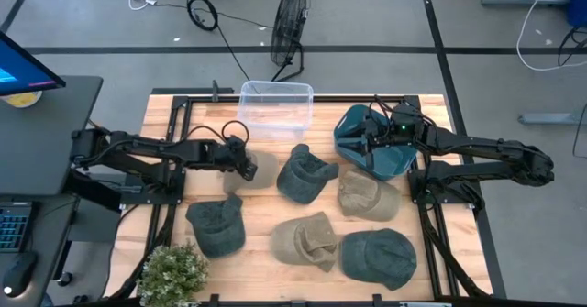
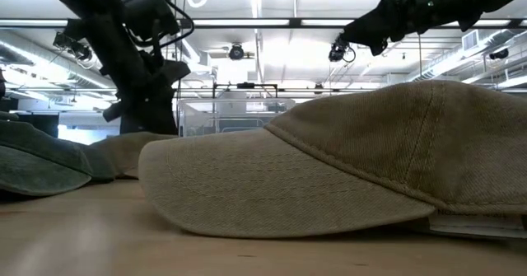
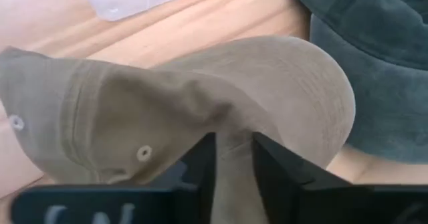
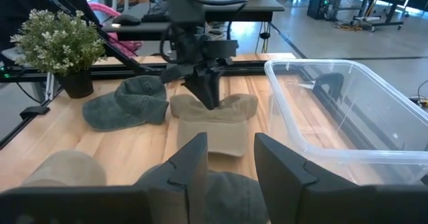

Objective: Pick & Place hat
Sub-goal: Put the top left brown cap into the transparent bin

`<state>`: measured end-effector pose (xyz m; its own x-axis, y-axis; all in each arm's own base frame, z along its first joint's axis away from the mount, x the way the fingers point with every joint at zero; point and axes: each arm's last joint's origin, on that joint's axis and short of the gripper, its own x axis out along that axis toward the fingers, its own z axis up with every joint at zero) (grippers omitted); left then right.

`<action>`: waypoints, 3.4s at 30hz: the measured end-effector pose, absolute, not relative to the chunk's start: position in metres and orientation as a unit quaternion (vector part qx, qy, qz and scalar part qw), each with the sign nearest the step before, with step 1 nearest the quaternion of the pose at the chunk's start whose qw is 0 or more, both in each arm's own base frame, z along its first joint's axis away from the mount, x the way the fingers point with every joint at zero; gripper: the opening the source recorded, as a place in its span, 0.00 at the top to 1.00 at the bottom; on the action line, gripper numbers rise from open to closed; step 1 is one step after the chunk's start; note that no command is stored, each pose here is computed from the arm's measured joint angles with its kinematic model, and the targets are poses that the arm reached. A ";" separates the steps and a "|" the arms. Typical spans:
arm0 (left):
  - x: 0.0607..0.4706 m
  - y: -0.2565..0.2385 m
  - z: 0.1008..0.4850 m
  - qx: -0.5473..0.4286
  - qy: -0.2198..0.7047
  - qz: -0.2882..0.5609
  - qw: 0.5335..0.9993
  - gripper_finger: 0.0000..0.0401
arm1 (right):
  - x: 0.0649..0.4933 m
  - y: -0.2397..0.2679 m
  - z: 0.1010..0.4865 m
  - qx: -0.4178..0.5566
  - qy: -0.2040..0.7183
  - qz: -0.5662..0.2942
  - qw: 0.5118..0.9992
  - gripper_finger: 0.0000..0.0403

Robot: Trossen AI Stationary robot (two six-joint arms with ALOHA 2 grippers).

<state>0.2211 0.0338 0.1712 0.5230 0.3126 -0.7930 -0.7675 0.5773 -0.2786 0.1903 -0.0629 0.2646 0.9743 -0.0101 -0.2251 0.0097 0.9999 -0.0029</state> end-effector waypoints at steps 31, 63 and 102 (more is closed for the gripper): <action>0.242 0.037 0.152 -0.354 0.347 0.319 0.808 0.65 | 0.200 -0.064 0.253 -0.005 0.143 0.004 0.990 0.68; 0.262 0.060 0.334 -0.023 0.130 0.329 0.935 0.99 | 0.200 -0.064 0.254 -0.008 0.136 0.004 0.991 0.68; 0.313 0.151 0.219 -0.097 0.287 0.382 0.873 0.69 | 0.196 -0.062 0.244 0.012 0.189 0.008 0.982 0.68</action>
